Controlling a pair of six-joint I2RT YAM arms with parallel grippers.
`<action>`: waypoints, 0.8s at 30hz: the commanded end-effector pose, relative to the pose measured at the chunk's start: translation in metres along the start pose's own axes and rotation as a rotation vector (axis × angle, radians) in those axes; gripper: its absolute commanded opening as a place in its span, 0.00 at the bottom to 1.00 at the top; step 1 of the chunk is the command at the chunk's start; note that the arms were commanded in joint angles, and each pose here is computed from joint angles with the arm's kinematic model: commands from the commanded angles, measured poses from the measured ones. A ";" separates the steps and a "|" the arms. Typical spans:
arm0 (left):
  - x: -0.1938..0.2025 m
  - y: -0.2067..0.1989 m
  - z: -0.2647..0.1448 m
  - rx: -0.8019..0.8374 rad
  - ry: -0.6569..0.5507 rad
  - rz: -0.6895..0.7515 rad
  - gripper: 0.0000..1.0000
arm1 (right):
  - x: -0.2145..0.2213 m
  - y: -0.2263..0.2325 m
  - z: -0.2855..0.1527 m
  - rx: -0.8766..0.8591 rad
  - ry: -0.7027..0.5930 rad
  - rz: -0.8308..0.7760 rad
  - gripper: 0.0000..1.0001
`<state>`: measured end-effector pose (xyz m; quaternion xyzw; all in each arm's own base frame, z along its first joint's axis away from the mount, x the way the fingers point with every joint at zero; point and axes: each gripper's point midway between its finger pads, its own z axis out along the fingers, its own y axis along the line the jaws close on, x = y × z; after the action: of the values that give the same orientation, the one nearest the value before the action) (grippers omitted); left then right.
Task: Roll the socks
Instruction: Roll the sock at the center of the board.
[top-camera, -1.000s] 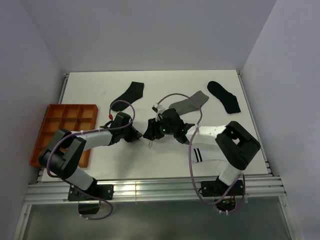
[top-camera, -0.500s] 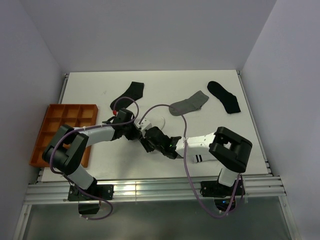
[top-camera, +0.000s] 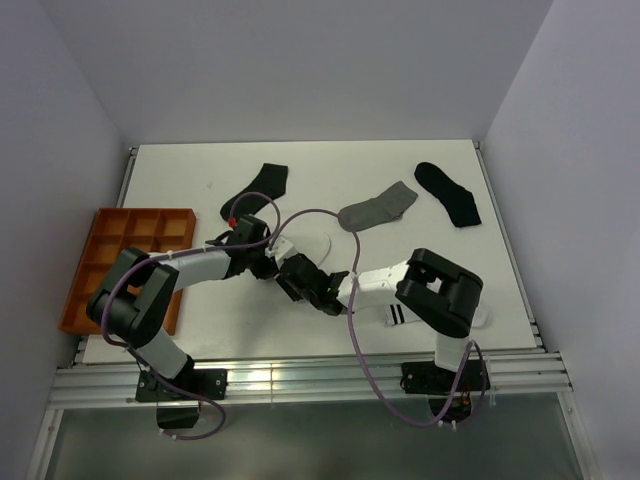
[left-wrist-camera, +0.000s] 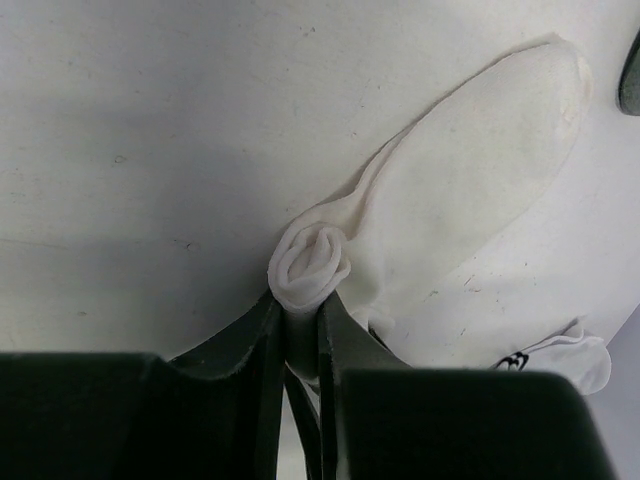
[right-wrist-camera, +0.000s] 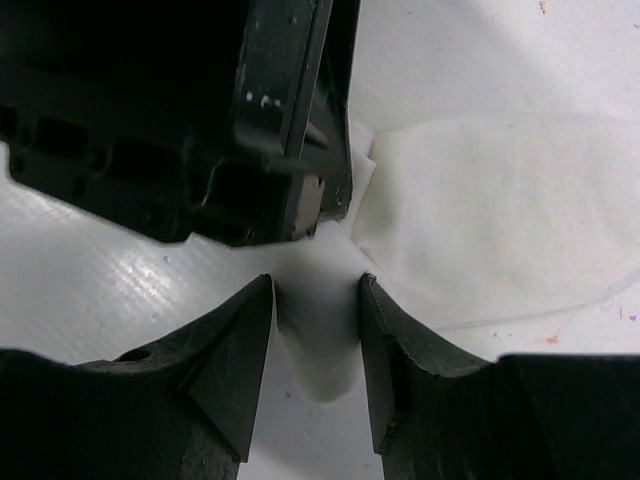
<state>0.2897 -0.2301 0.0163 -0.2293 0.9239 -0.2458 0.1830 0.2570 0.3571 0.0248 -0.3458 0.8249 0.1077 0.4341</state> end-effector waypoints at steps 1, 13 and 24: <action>0.047 0.104 0.000 -0.354 0.155 0.058 0.10 | 0.011 0.001 0.010 0.030 0.044 -0.040 0.47; 0.026 0.095 -0.005 -0.331 0.083 0.004 0.30 | 0.052 0.026 0.007 -0.107 0.222 0.050 0.00; -0.005 0.098 -0.030 -0.259 -0.080 -0.167 0.66 | 0.044 0.040 -0.007 -0.400 0.356 0.290 0.00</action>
<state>0.2891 -0.1856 0.0279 -0.2987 0.9017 -0.2325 0.2091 0.2560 0.3804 0.0213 -0.3162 0.8577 0.2348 0.3305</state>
